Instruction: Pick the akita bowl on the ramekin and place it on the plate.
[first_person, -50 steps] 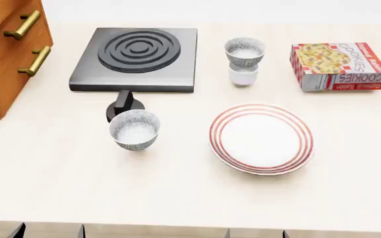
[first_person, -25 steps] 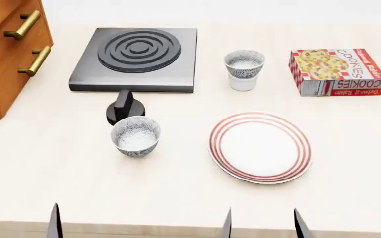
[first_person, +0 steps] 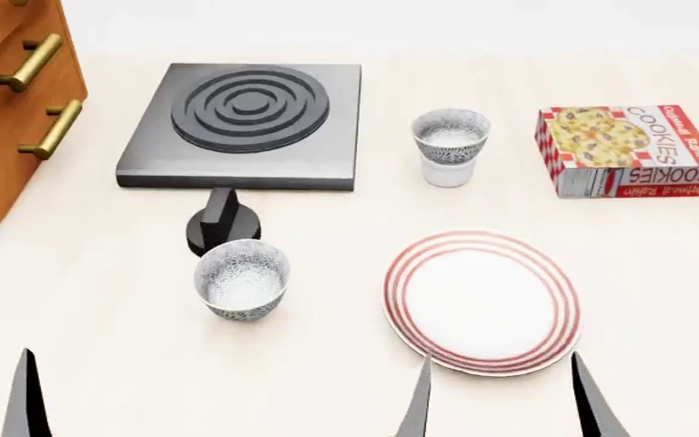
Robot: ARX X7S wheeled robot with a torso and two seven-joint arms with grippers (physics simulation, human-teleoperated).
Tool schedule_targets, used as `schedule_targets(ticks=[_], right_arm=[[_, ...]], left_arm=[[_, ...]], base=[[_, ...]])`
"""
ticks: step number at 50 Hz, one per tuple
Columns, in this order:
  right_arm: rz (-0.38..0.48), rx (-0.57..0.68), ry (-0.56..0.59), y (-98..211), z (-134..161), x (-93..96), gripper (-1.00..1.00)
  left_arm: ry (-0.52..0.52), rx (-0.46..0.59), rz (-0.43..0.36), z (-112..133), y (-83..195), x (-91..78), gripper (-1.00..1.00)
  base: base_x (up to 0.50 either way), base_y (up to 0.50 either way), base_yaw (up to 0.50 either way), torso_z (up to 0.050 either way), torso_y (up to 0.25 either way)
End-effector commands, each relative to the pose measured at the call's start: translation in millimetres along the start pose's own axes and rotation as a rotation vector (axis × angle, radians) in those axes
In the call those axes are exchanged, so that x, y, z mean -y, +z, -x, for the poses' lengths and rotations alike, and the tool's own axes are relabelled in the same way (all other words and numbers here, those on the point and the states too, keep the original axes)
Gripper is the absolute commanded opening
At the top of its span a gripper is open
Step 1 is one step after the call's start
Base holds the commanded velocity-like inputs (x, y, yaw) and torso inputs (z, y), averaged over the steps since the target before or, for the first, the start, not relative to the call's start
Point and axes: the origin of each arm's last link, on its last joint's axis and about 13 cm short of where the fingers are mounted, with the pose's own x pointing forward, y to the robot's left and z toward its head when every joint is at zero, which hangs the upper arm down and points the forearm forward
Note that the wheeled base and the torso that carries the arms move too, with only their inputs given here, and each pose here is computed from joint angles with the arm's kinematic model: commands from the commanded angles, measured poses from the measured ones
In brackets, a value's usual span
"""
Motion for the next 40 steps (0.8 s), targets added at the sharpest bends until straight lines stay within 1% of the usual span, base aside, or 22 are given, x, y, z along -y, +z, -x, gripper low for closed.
schedule_targets(ticks=[1,31,35,38,39,40], right_arm=[[-0.002,0.018,0.0,8.8,2.8,0.2,1.0],[-0.005,0.016,0.012,9.9,4.1,-1.0,1.0],[-0.008,0.001,0.009,9.0,2.9,-0.7,1.0],[-0.026,0.004,0.007,9.0,3.3,-0.4,1.0],[-0.014,-0.004,0.005,7.6,3.1,-0.4,1.0],[-0.022,-0.009,0.005,7.4,2.8,-0.3,1.0]], left_arm=[[-0.004,0.016,0.005,2.6,6.4,0.8,1.0],[0.003,0.001,0.008,2.2,5.5,1.3,1.0],[-0.009,0.004,0.018,2.8,7.6,2.3,1.0],[-0.015,-0.002,-0.001,2.5,7.5,3.3,1.0],[-0.019,0.001,0.005,2.6,7.6,3.3,1.0],[-0.02,0.003,0.008,2.9,7.9,3.2,1.0]], base=[[0.5,0.0,0.0,0.0,0.0],[0.5,0.0,0.0,0.0,0.0],[0.5,0.0,0.0,0.0,0.0],[0.5,0.0,0.0,0.0,0.005],[0.5,0.0,0.0,0.0,0.0],[0.5,0.0,0.0,0.0,0.0]])
